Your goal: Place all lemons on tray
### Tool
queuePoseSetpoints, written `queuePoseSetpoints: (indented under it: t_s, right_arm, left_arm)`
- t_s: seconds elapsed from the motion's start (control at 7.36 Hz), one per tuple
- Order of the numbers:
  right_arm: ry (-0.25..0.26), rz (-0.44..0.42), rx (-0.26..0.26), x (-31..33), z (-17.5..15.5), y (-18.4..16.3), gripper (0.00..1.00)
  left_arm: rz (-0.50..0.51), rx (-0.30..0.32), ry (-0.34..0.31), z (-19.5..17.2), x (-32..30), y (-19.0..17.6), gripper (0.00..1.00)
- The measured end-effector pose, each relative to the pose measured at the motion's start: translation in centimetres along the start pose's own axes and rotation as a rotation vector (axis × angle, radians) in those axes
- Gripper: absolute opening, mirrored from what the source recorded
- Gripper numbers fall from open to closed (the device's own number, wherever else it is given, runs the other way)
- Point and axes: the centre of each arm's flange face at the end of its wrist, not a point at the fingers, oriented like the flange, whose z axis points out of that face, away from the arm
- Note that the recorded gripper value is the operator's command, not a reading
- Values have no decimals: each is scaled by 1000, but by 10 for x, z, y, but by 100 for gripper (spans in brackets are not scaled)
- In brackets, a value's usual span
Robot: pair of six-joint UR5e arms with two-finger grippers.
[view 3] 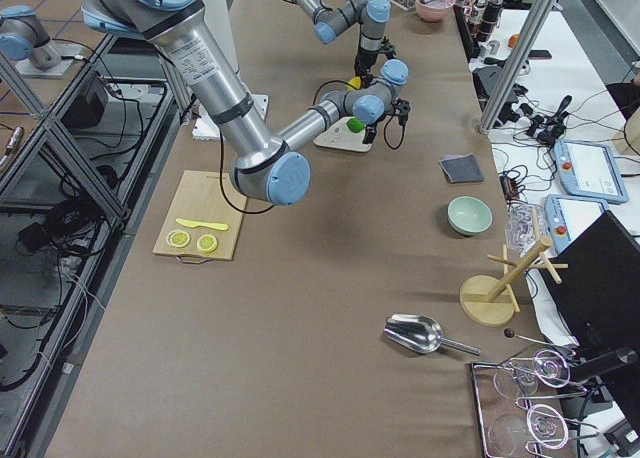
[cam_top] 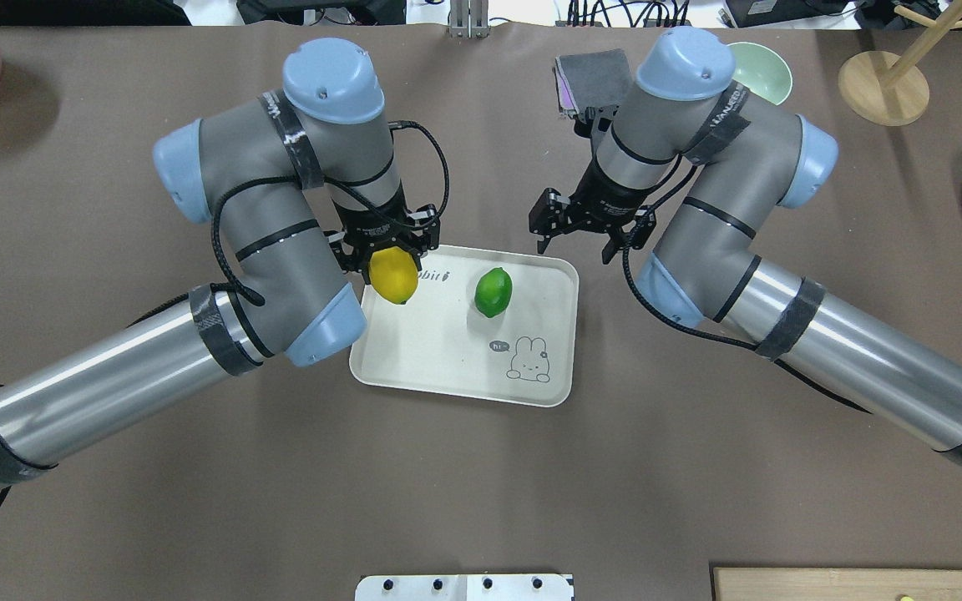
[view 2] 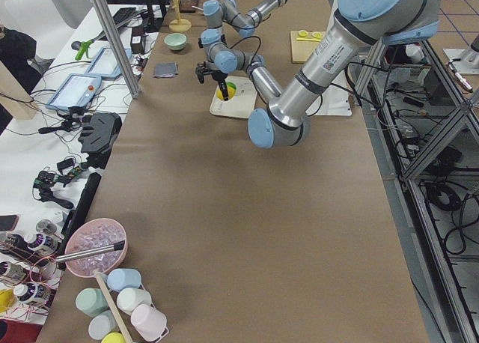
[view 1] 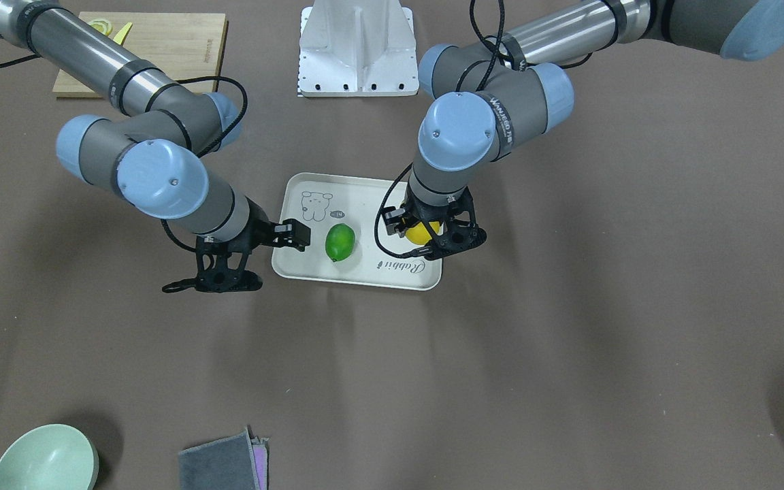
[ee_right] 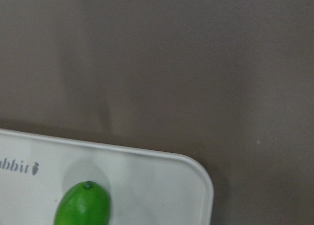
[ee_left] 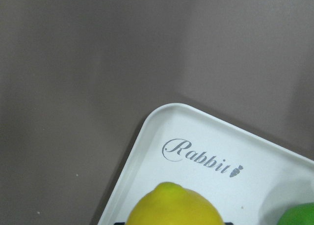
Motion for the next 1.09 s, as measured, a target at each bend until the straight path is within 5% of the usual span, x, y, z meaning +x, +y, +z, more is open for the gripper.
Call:
queuePoseSetpoints:
  t_s: [0.14, 0.54, 0.68, 1.09]
  right_arm:
    - [-14, 7, 1, 27, -4, -4, 100]
    - [-38, 19, 2, 79, -8, -8, 100]
    - [-44, 23, 6, 92, -10, -10, 100]
    - [-64, -36, 19, 139, -40, -12, 100]
  left_arm:
    - [1, 17, -3, 19, 5, 16, 3]
    - [6, 33, -7, 52, -2, 31, 52]
    - [11, 40, -5, 58, -8, 30, 97]
    - [16, 48, 7, 58, -14, 30, 98]
